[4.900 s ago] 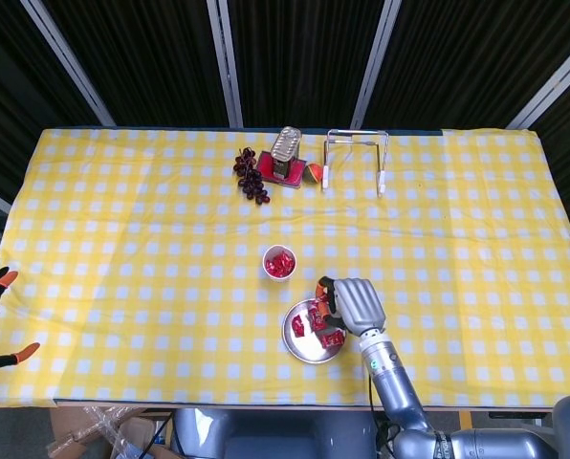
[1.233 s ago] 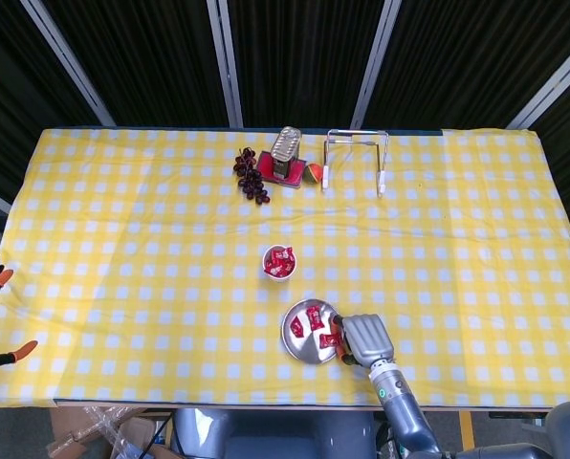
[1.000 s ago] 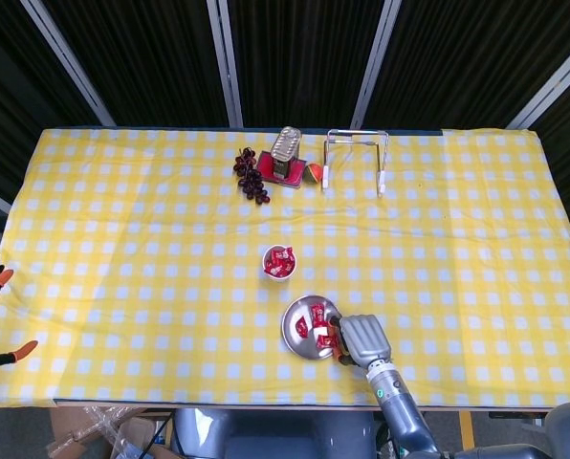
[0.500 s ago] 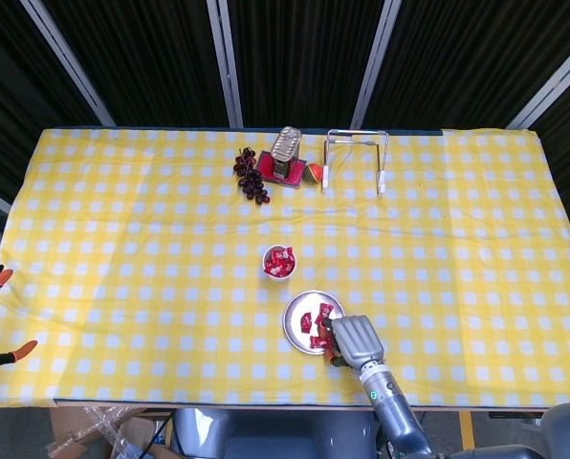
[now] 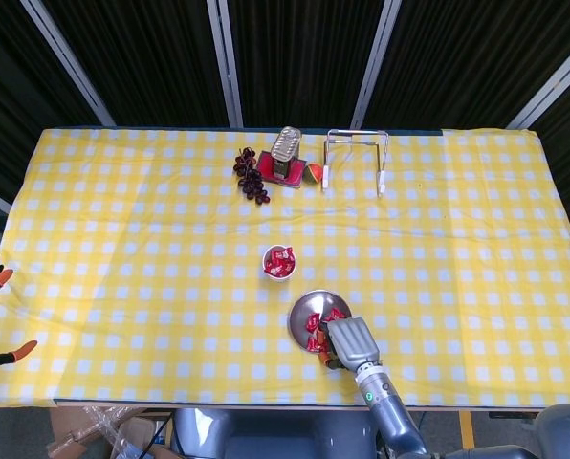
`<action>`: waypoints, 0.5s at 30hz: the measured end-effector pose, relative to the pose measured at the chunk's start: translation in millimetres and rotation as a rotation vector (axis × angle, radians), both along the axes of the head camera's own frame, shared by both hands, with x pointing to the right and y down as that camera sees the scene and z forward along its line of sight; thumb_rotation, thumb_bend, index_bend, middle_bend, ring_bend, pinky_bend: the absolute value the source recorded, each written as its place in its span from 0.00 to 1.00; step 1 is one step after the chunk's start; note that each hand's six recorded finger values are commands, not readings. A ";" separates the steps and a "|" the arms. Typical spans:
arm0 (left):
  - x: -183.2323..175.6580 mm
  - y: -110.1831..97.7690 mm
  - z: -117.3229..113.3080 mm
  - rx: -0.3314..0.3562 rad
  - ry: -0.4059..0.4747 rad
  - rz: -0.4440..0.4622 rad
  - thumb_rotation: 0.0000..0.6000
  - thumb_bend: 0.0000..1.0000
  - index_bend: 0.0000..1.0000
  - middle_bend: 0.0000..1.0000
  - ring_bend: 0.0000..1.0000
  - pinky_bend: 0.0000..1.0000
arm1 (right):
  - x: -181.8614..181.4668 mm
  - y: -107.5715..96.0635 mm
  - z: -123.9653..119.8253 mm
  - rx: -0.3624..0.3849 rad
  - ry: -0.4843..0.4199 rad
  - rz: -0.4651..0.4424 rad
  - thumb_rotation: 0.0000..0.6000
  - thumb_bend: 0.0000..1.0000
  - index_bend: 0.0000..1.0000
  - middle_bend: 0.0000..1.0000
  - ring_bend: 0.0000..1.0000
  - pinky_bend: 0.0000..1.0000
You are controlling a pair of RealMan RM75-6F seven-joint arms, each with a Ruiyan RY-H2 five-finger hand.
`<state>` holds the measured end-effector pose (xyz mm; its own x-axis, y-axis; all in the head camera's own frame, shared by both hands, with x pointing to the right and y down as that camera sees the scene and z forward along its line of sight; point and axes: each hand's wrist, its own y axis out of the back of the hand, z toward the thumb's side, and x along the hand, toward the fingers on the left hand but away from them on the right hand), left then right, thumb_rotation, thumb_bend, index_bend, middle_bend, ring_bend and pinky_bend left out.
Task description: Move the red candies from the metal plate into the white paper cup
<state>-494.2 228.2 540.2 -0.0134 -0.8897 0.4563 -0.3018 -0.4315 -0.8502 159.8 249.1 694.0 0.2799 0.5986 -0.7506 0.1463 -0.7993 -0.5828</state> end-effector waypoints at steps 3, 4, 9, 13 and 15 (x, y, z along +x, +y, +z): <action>0.0 -0.1 -0.2 0.001 0.000 0.000 1.00 0.05 0.00 0.00 0.00 0.00 | 0.7 -0.2 0.1 0.000 -0.001 0.003 1.00 0.51 0.60 0.70 0.88 0.92; 0.0 -0.1 -0.2 0.001 0.000 0.000 1.00 0.05 0.00 0.00 0.00 0.00 | 0.7 -0.8 -0.3 0.002 -0.003 0.005 1.00 0.51 0.60 0.70 0.88 0.92; 0.1 -0.1 -0.1 0.001 0.001 -0.001 1.00 0.05 0.00 0.00 0.00 0.00 | -0.2 -6.4 -5.4 0.017 -0.022 0.020 1.00 0.51 0.60 0.70 0.88 0.92; 0.1 -0.2 0.0 0.001 0.000 -0.001 1.00 0.05 0.00 0.00 0.00 0.00 | -1.4 -16.6 -15.1 0.047 -0.047 0.037 1.00 0.51 0.60 0.70 0.88 0.92; 0.1 -0.3 0.1 0.001 0.000 -0.002 1.00 0.05 0.00 0.00 0.00 0.00 | -1.4 -21.6 -19.8 0.061 -0.056 0.045 1.00 0.51 0.60 0.70 0.88 0.92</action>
<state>-494.1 227.9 540.2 -0.0152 -0.8900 0.4557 -0.3025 -0.4303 -0.8505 158.4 227.4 674.2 0.2921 0.6556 -0.6964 0.2145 -0.7545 -0.6203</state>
